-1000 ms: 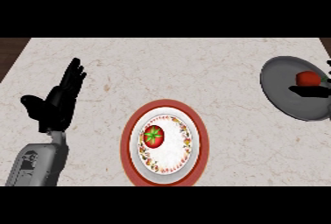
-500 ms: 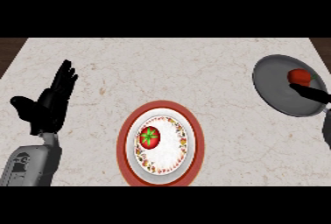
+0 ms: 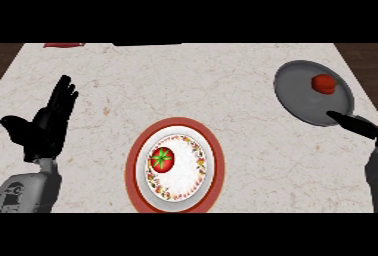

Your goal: Pick the bell pepper from the plate and place it in the pan

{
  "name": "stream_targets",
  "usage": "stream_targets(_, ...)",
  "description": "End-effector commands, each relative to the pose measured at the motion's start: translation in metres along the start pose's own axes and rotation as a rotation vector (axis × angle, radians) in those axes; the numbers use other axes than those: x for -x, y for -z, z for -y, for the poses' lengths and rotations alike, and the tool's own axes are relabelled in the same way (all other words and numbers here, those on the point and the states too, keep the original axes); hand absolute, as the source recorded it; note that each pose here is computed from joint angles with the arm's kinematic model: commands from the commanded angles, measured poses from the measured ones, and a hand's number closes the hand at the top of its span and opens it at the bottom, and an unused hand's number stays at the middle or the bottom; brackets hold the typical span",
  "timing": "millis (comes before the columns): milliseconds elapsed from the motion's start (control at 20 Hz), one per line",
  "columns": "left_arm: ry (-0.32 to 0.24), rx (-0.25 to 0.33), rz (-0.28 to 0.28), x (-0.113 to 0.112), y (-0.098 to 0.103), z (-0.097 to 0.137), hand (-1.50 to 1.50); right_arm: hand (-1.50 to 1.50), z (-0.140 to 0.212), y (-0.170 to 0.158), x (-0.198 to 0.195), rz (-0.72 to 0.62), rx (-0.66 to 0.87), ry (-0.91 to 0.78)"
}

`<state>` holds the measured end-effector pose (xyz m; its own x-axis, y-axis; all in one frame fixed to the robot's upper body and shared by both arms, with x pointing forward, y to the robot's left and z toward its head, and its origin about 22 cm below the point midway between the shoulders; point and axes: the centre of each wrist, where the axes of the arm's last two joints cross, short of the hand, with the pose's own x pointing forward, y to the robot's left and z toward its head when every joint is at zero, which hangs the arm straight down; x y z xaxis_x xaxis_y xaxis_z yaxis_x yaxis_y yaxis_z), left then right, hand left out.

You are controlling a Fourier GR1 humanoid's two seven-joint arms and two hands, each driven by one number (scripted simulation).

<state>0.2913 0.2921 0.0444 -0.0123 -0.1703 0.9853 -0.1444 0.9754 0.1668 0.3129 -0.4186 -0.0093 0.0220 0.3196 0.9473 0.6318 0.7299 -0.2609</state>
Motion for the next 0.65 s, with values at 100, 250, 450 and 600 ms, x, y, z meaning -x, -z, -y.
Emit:
stream_targets(100, 0.004, -0.009, 0.002, 0.0, -0.012, -0.004, 0.0, -1.5, 0.035, -0.035, -0.01, 0.031, -0.037, 0.021)
stream_targets(250, 0.002, -0.012, -0.015, 0.007, -0.011, -0.007, 0.0, -1.5, 0.048, -0.066, -0.015, 0.039, -0.027, 0.022)
stream_targets(450, 0.004, 0.014, 0.021, -0.004, -0.012, 0.006, 0.0, -1.5, 0.065, -0.107, -0.046, 0.023, -0.047, -0.002)
stream_targets(600, 0.008, -0.003, 0.015, -0.009, 0.003, 0.007, 0.0, -1.5, 0.068, -0.146, -0.061, -0.009, -0.029, -0.033)
